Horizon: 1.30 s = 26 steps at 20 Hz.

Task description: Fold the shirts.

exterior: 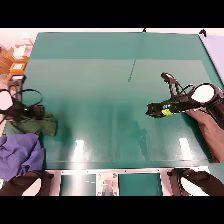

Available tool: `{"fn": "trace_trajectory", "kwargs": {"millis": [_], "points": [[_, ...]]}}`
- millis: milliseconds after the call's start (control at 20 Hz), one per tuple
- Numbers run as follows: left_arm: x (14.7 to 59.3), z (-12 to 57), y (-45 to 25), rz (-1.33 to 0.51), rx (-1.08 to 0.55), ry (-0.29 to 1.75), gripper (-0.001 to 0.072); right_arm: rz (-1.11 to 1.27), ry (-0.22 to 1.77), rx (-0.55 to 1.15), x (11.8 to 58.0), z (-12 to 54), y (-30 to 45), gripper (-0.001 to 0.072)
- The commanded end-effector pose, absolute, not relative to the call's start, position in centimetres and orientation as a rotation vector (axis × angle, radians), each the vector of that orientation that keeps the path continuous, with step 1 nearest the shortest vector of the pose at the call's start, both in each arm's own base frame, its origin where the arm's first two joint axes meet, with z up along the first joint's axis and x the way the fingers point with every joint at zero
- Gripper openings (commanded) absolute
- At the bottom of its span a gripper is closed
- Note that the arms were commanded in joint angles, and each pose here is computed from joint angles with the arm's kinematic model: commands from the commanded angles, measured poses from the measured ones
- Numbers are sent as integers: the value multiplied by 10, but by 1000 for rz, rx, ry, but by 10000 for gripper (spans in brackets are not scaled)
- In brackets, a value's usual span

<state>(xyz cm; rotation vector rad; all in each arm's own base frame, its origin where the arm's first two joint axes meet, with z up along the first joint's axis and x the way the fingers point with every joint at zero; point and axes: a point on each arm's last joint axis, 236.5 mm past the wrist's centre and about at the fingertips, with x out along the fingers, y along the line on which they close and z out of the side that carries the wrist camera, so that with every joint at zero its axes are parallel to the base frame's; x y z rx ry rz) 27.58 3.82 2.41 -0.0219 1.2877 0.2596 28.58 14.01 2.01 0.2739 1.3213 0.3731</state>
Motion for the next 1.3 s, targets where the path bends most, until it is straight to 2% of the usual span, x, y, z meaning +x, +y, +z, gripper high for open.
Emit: {"fn": "trace_trajectory", "kwargs": {"millis": [0,300,350,400,450,650,800,900,1100,1250], "points": [[280,6,119,466,17,1315,720,373,1321,275,286,20,140,14],[309,-53,158,458,-18,1335,720,373,1321,274,286,20,140,14],[308,-64,157,445,-7,1369,675,373,1321,275,286,20,140,14],[305,-75,155,424,0,1405,318,373,1321,275,286,20,140,14],[304,-79,153,403,6,1424,42,373,1321,274,286,20,140,15],[340,-36,130,310,-68,1348,27,371,1309,276,288,21,140,14],[394,58,74,151,-49,1156,27,367,1292,279,293,22,140,14],[418,128,4,-14,-27,1012,27,376,1289,296,293,24,143,15],[409,224,-154,-394,-42,813,27,350,1271,316,301,36,131,14],[380,229,-249,-607,-34,790,27,292,1256,360,311,66,99,14]]}}
